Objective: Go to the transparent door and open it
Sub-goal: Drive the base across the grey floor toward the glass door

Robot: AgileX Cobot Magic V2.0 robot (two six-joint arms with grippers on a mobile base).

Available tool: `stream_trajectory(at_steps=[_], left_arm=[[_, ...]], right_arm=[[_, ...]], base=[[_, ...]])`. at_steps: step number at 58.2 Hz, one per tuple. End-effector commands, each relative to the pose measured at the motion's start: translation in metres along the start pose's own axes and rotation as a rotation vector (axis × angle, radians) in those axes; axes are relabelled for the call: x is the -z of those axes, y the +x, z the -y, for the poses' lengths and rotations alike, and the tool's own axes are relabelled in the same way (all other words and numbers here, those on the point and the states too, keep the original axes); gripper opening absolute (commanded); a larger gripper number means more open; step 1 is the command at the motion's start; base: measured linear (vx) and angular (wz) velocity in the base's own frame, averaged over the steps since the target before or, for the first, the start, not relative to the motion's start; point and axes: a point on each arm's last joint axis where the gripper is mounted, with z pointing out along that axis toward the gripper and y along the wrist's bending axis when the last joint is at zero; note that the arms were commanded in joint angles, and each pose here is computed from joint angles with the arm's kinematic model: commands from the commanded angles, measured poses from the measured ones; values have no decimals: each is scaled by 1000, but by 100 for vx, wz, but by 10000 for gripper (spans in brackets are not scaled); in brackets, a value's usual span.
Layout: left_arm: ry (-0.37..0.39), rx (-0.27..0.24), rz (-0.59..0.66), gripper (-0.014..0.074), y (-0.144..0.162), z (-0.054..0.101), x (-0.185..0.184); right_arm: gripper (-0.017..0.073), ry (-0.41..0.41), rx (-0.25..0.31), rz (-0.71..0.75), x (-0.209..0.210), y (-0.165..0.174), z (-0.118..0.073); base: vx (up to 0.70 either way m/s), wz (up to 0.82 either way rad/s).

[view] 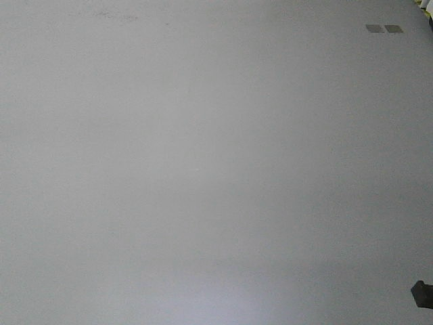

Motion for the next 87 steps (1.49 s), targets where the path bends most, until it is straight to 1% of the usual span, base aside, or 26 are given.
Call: stream_trajectory(at_steps=[1, 24, 42, 60, 87], left_arm=[[0, 3, 42, -6, 1, -1, -3], [0, 3, 42, -6, 1, -1, -3], [0, 3, 42, -6, 1, -1, -3], [0, 3, 42, -6, 1, -1, -3], [0, 3, 42, -6, 1, -1, -3]], right_arm=[[-8, -6, 4, 76, -1, -4, 0], [-8, -6, 4, 76, -1, -4, 0], [-8, -6, 4, 76, -1, -4, 0], [-8, -6, 4, 76, -1, -4, 0], [-8, -6, 4, 76, -1, -4, 0]], base=[[-1, 0], [4, -2], [18, -8], [29, -14], [46, 9]])
